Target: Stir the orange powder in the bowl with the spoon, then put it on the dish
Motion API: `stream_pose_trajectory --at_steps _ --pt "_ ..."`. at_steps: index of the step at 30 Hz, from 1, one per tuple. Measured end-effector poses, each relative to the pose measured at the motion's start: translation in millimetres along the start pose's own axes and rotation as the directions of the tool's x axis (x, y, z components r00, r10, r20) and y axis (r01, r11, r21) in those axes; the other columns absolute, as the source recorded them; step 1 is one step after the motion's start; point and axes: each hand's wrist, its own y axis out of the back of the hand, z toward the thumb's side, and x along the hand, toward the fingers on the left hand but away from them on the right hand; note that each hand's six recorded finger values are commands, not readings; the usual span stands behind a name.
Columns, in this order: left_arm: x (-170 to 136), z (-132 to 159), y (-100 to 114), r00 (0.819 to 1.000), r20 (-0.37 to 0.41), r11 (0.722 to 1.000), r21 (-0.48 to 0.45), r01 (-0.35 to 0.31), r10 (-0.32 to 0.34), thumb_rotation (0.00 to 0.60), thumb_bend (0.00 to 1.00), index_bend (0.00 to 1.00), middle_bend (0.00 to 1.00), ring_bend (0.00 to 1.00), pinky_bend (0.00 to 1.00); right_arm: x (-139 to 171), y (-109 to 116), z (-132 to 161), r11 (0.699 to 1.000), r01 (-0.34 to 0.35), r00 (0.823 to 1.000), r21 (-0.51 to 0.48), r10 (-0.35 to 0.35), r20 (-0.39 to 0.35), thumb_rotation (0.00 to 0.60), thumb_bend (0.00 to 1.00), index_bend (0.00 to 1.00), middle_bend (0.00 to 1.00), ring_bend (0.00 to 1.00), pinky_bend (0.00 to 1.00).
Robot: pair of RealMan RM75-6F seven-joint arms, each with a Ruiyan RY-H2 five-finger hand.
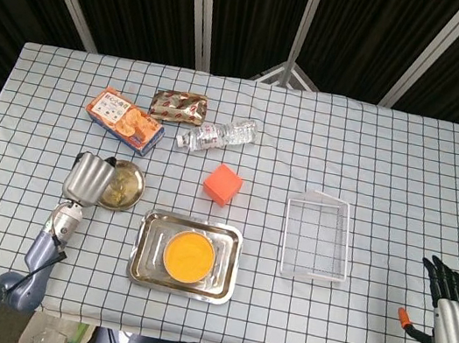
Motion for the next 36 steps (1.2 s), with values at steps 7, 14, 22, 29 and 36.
stream_pose_trajectory --at_steps 7,14,22,29,36 --pt "-2 -4 -1 1.0 -0.015 1.0 -0.018 0.004 -0.004 0.6 0.16 0.38 0.94 0.91 0.97 0 0 0 1.0 0.001 1.0 0.0 -0.001 0.001 0.6 0.36 0.0 0.0 0.0 0.0" --pt "-6 -15 6 0.998 -0.049 0.997 -0.077 -0.033 0.029 0.6 0.16 0.36 0.88 0.86 0.91 0 1 -1 1.0 0.002 1.0 0.002 -0.002 -0.002 0.6 0.36 0.0 0.0 0.0 0.0" --pt "-41 -49 21 0.987 -0.11 0.953 -0.266 -0.146 0.12 0.6 0.15 0.25 0.44 0.51 0.62 0 1 -2 1.0 0.003 1.0 0.013 -0.003 -0.007 0.6 0.36 0.0 0.0 0.0 0.0" --pt "-113 -90 11 0.985 -0.146 0.892 -0.429 -0.142 0.087 0.6 0.13 0.02 0.01 0.08 0.33 1 5 0 0.996 0.04 0.999 0.082 -0.037 -0.036 0.6 0.36 0.0 0.0 0.0 0.0" --pt "-166 -107 2 0.996 -0.087 0.781 -0.623 -0.028 -0.033 0.6 0.13 0.0 0.0 0.0 0.03 2 9 5 0.969 0.121 0.99 0.217 -0.104 -0.092 0.6 0.36 0.0 0.0 0.0 0.0"
